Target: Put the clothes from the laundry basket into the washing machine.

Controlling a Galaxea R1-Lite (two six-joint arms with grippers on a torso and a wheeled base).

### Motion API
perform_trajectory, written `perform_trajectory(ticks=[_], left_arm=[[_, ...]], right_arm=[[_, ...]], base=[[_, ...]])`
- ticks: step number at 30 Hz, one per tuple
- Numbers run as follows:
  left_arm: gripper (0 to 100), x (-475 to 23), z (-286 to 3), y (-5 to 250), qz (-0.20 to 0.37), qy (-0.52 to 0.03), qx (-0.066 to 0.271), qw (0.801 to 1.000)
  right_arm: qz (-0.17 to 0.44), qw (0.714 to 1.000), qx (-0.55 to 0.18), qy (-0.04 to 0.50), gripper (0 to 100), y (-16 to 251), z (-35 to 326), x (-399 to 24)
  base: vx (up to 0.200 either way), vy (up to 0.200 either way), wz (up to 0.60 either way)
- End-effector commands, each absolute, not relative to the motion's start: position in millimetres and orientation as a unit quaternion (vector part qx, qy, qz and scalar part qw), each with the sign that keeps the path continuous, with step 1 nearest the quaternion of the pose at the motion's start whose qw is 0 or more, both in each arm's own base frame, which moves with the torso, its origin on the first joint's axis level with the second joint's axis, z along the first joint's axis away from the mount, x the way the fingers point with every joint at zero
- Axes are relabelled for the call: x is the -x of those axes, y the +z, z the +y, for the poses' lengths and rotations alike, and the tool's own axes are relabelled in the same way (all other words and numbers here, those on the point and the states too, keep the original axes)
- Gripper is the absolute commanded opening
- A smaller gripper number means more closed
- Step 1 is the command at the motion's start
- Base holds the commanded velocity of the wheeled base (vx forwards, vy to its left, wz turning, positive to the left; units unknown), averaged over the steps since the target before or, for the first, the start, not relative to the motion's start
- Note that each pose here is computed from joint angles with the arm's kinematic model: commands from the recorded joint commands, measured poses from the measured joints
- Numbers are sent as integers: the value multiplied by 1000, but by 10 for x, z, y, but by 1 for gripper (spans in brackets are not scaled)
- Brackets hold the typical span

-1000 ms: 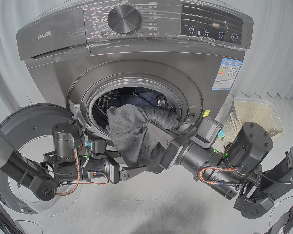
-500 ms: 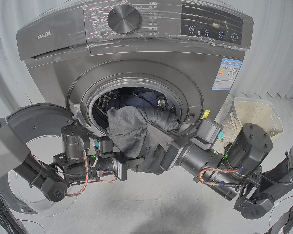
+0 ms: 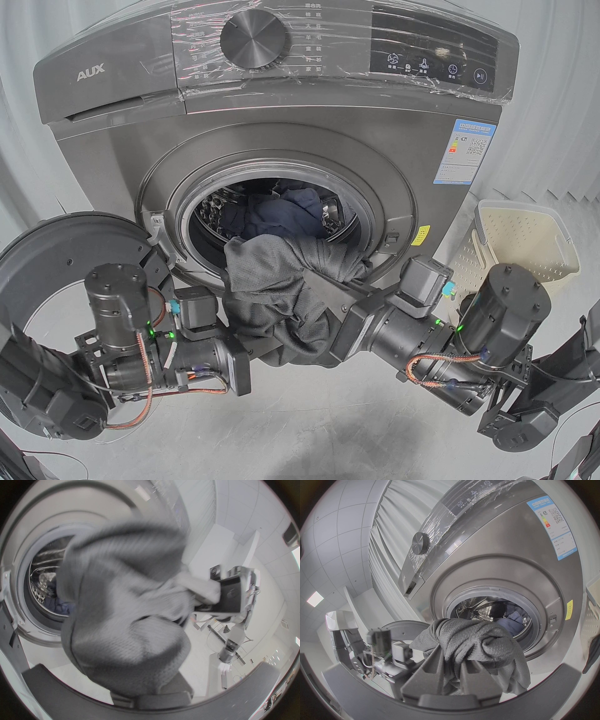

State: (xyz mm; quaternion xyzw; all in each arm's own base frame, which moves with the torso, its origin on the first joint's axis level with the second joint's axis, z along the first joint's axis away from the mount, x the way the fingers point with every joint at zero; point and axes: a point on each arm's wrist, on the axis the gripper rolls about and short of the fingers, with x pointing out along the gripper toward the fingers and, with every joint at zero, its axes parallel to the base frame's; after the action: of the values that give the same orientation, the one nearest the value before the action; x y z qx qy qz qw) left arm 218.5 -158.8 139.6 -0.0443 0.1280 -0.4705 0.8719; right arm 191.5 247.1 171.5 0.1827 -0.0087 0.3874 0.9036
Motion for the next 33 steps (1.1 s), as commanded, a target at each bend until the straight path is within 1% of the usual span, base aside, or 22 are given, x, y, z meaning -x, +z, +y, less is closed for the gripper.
perform_trajectory(ticks=[1,5,6,12,13,14,17,21,33], left_arm=[[0,-1874,-1487,1645,85,-492,53,865],[0,-1826,-1444,1648,83,-492,54,865],[0,-1820,-1435,1662,80,-491,54,866],[0,-1877,-1425,1892,36,-485,83,870],[0,-1879,-1426,1897,34,-484,84,870],[0,-1904,-1422,1943,25,-476,89,875],[0,-1954,-1445,2008,12,-463,93,881],[0,-1981,-1469,2054,3,-458,95,884],[0,-1971,-1453,2118,-11,-451,97,887]], right_arm=[[6,905,-174,387,0,1614,2489,-1931],[14,906,-170,387,0,1568,2481,-1924],[16,907,-168,386,100,1554,2471,-1923],[63,913,-138,378,100,1356,2283,-1811],[65,913,-137,378,100,1346,2278,-1807],[74,912,-130,381,100,1312,2230,-1767],[93,910,-117,388,100,1223,2165,-1710],[112,911,-92,386,100,1107,2106,-1664],[111,917,-80,375,100,1068,2094,-1744]], base=[[0,0,0],[0,0,0],[0,0,0],[0,0,0],[0,0,0],[0,0,0],[0,0,0],[0,0,0],[0,0,0]])
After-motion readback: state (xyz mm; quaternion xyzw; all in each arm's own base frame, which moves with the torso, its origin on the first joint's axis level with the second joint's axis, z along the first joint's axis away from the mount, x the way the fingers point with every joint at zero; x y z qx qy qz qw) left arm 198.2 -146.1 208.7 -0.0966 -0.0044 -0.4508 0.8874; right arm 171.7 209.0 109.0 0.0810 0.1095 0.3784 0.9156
